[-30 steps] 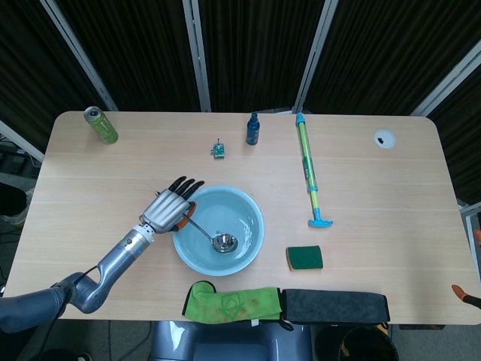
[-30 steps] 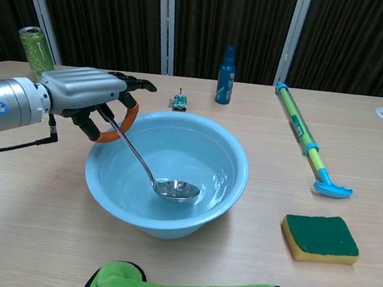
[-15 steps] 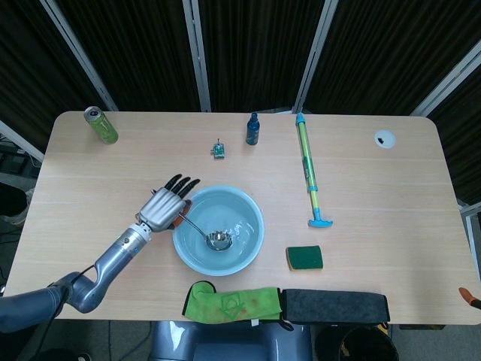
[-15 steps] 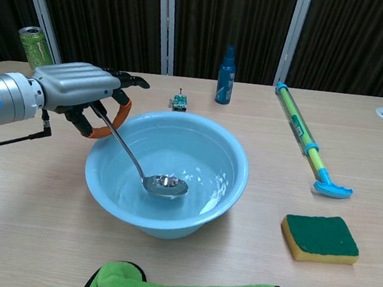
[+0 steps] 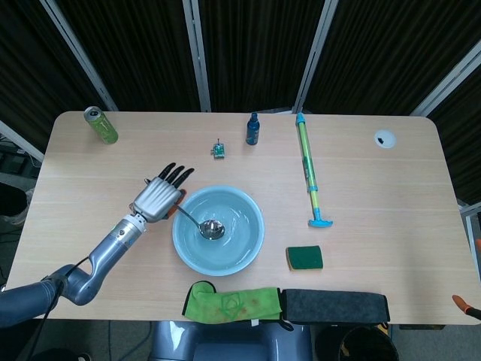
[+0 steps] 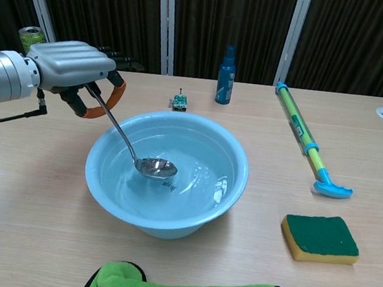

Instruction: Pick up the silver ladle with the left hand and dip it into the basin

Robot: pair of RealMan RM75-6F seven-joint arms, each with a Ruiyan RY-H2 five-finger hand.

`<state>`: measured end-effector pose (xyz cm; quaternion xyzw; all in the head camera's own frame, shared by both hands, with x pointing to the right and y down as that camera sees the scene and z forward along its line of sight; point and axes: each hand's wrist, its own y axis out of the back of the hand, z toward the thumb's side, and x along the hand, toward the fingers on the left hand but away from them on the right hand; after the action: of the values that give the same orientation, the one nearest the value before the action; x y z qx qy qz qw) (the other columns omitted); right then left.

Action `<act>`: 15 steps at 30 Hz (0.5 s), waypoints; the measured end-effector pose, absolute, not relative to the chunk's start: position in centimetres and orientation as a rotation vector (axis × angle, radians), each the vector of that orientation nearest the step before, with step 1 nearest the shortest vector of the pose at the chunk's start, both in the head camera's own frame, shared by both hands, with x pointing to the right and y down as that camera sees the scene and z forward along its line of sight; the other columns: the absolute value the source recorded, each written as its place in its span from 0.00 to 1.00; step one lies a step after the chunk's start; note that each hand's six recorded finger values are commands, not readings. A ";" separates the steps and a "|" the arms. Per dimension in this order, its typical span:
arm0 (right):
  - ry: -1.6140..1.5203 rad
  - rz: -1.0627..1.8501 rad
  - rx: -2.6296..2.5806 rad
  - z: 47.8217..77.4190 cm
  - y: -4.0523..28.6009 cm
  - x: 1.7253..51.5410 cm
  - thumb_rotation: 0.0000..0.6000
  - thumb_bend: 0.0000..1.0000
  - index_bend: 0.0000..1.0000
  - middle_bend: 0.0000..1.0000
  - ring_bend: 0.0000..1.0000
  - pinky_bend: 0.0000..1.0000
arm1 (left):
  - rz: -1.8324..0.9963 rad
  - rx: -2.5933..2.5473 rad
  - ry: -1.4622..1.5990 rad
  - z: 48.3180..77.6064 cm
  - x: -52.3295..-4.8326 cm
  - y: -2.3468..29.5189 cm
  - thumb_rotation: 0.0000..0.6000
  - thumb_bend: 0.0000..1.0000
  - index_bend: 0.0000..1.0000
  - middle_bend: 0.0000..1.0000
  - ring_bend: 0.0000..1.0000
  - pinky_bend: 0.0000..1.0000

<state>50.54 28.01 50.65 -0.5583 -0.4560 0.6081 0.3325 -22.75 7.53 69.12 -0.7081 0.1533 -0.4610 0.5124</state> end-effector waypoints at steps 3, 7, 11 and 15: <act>-1.193 1.586 -1.458 50.5 28.1 50.6 1.00 0.00 0.01 0.00 0.00 0.00 | -1.104 -1.660 0.362 68.8 -22.9 7.1 1.00 0.67 0.76 0.00 0.00 0.00; -1.197 1.583 -1.459 50.4 28.1 50.7 1.00 0.00 0.01 0.00 0.00 0.00 | -1.096 -1.597 0.352 68.1 -23.2 6.4 1.00 0.67 0.76 0.00 0.00 0.00; -1.181 1.585 -1.468 50.5 28.2 50.6 1.00 0.00 0.01 0.00 0.00 0.00 | -1.077 -1.543 0.372 66.8 -23.4 5.6 1.00 0.67 0.76 0.00 0.00 0.00; -1.172 1.583 -1.472 50.6 28.3 50.3 1.00 0.00 0.01 0.00 0.00 0.00 | -1.056 -1.515 0.401 65.7 -23.4 5.2 1.00 0.67 0.76 0.00 0.00 0.00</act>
<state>50.34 28.34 50.56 -0.5642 -0.4491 0.6067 0.3346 -23.38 5.19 65.67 -0.6497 0.1719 -0.4528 0.5859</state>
